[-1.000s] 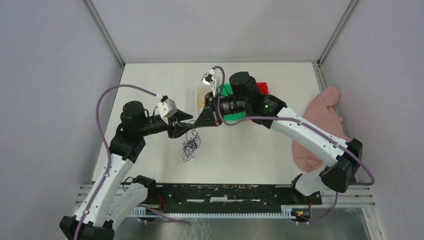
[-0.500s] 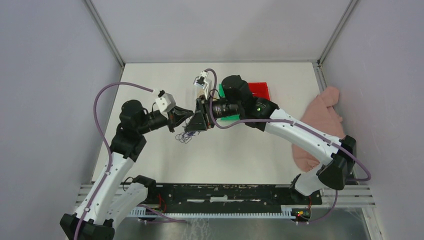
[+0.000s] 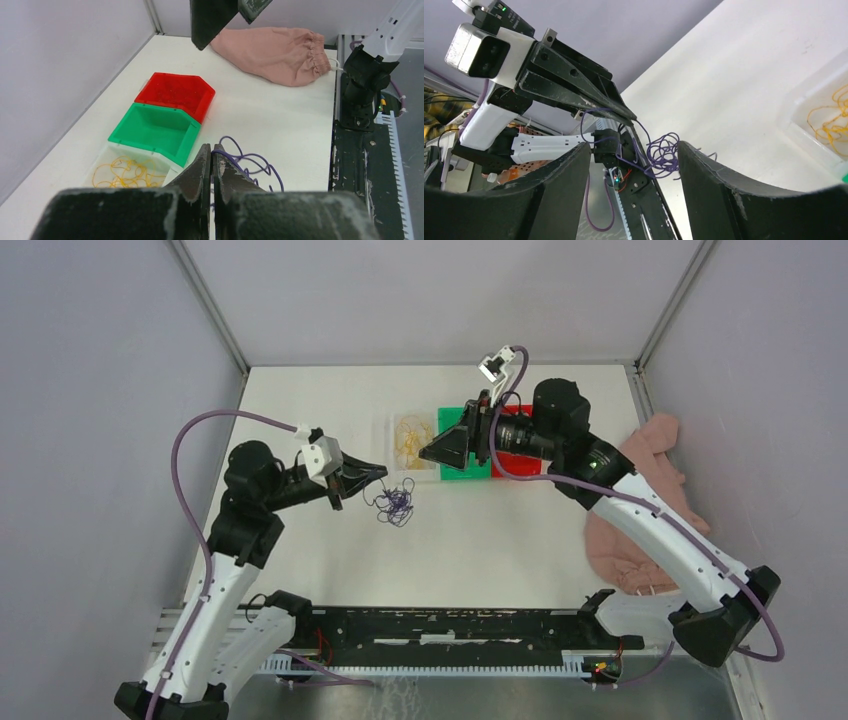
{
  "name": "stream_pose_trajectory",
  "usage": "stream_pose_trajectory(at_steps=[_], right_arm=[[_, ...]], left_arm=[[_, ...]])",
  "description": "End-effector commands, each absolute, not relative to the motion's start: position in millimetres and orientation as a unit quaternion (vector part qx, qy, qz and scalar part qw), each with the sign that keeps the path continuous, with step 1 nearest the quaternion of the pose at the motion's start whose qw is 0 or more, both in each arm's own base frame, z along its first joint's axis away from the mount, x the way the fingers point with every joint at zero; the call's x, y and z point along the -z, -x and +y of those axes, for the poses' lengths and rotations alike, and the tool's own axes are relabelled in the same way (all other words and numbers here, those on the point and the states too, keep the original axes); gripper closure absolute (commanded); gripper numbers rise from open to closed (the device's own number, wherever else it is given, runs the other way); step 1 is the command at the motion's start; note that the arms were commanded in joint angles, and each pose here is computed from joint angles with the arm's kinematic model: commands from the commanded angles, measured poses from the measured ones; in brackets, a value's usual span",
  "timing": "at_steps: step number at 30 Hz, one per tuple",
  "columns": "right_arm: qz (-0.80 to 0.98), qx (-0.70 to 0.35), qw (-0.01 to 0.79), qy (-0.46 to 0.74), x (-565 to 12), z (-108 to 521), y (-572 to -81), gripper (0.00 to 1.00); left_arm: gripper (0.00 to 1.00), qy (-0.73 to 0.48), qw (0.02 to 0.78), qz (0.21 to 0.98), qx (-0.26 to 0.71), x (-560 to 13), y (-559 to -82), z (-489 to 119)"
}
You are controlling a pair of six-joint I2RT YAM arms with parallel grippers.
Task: Untangle the cables
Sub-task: Untie the cable.
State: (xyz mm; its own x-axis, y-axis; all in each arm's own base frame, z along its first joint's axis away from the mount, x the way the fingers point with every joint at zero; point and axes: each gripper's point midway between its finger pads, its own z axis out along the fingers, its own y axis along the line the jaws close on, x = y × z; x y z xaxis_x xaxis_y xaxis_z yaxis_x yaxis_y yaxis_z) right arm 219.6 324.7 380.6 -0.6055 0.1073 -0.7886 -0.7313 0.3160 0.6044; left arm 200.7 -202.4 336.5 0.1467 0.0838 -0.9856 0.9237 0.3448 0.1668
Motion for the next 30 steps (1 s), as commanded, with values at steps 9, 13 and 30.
stream_pose_trajectory(at_steps=[9,13,30], right_arm=[[0.71,-0.5,0.412,0.276,-347,376,-222,0.13],[0.713,-0.484,0.428,0.273,-340,390,-223,0.12],[0.712,-0.444,0.507,0.195,-304,430,-247,0.18]], left_arm=[[0.97,-0.484,0.643,0.5,0.32,-371,-196,-202],[0.97,-0.477,0.645,0.502,0.323,-374,-197,-202],[0.97,-0.429,0.665,0.492,0.362,-416,-189,-205]])
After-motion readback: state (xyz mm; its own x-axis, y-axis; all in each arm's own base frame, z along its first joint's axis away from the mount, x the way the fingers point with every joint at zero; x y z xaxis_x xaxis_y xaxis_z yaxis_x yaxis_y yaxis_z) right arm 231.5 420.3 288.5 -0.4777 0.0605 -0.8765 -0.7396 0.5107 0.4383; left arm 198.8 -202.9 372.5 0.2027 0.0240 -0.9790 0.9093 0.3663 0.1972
